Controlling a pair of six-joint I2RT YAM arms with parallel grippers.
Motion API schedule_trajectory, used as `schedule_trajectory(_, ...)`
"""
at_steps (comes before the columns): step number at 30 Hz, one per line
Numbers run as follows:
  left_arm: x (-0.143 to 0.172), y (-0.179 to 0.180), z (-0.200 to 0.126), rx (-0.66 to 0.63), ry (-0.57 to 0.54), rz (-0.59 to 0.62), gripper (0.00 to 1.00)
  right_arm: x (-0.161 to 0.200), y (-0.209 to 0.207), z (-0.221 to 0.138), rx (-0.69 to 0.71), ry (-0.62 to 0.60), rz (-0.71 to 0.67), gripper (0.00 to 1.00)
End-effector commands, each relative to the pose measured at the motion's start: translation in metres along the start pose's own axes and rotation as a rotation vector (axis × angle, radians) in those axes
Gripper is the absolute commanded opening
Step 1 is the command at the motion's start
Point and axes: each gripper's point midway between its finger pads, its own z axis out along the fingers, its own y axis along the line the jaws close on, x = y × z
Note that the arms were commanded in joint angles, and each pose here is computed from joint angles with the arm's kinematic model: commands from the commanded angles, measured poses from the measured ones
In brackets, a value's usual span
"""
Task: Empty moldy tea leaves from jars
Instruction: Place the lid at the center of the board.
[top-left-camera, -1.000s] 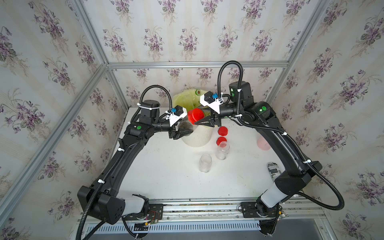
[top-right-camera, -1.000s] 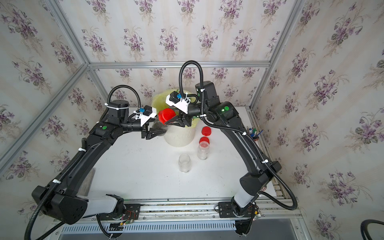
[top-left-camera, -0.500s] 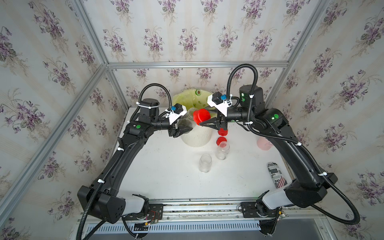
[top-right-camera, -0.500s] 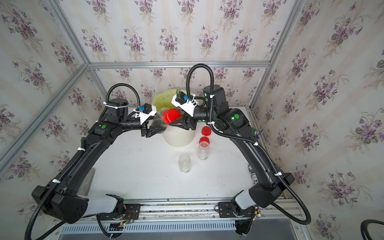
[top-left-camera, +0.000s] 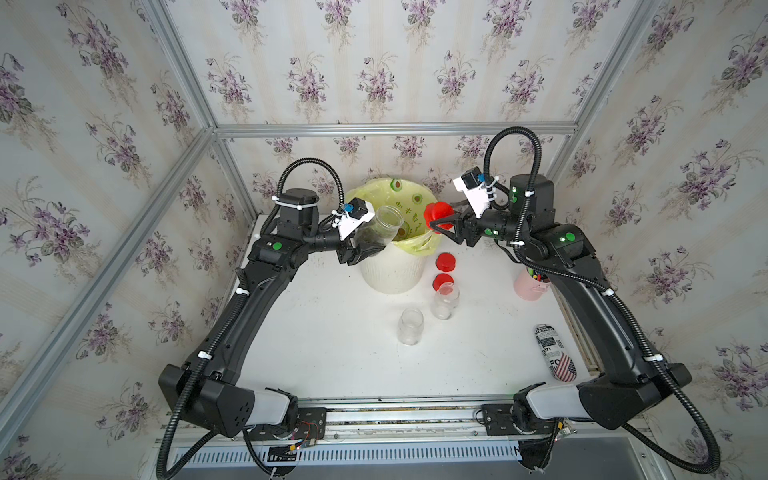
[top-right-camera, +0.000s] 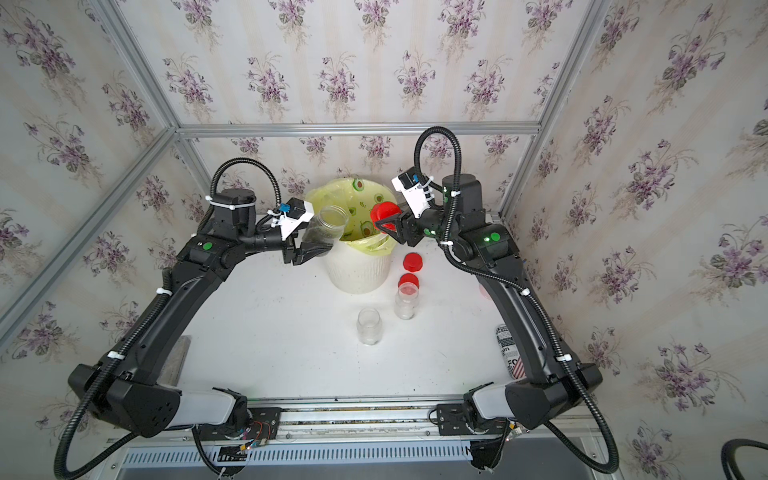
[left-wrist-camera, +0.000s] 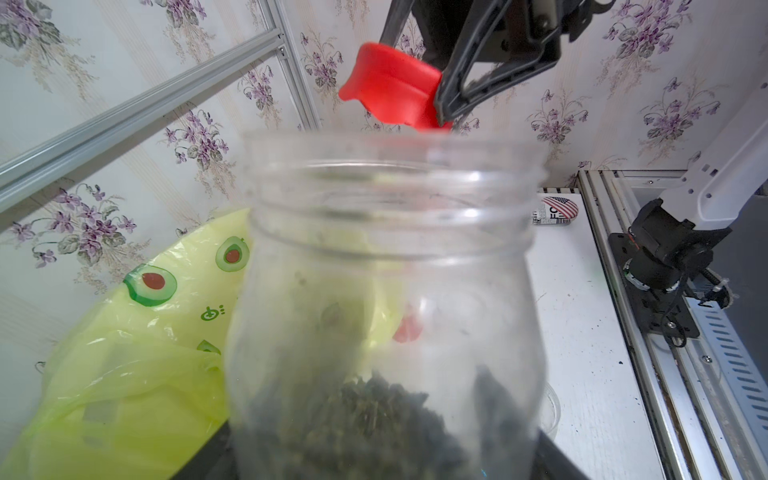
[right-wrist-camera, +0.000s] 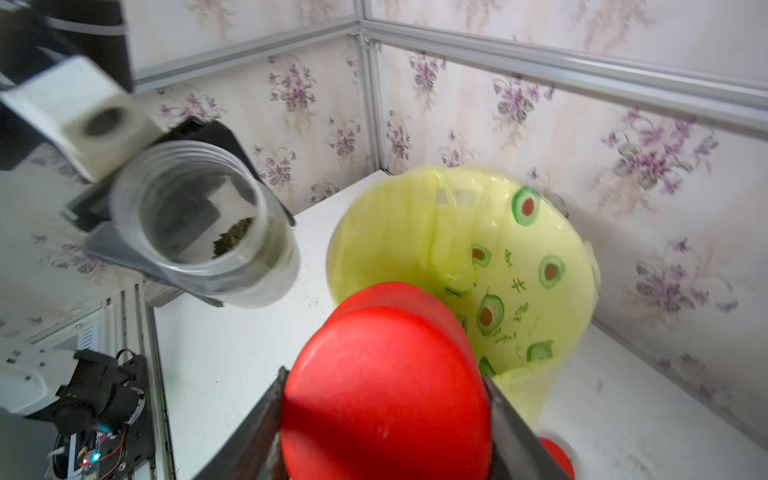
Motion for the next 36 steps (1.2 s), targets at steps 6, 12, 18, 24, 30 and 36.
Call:
schedule_trajectory(6, -0.014, 0.012, -0.005, -0.06, -0.009, 0.083, 0.56, 0.05, -0.069, 0.015, 0.256, 0.068, 0.228, 0.23)
schedule_trajectory(12, -0.015, 0.02, -0.006, -0.095, 0.006, 0.11, 0.56, 0.108, -0.106, 0.024, 0.371, 0.162, 0.372, 0.24)
schedule_trajectory(18, -0.018, 0.03, -0.01, -0.152, 0.029, 0.142, 0.56, 0.159, -0.135, 0.03, 0.477, 0.223, 0.463, 0.23)
schedule_trajectory(24, -0.022, 0.037, -0.014, -0.191, 0.04, 0.16, 0.56, 0.201, -0.152, 0.041, 0.522, 0.287, 0.538, 0.22)
schedule_trajectory(30, -0.023, 0.04, -0.016, -0.213, 0.05, 0.182, 0.56, 0.252, -0.165, 0.042, 0.582, 0.37, 0.618, 0.23)
schedule_trajectory(36, -0.024, 0.043, -0.015, -0.216, 0.051, 0.191, 0.56, 0.291, -0.174, 0.044, 0.615, 0.445, 0.665, 0.22)
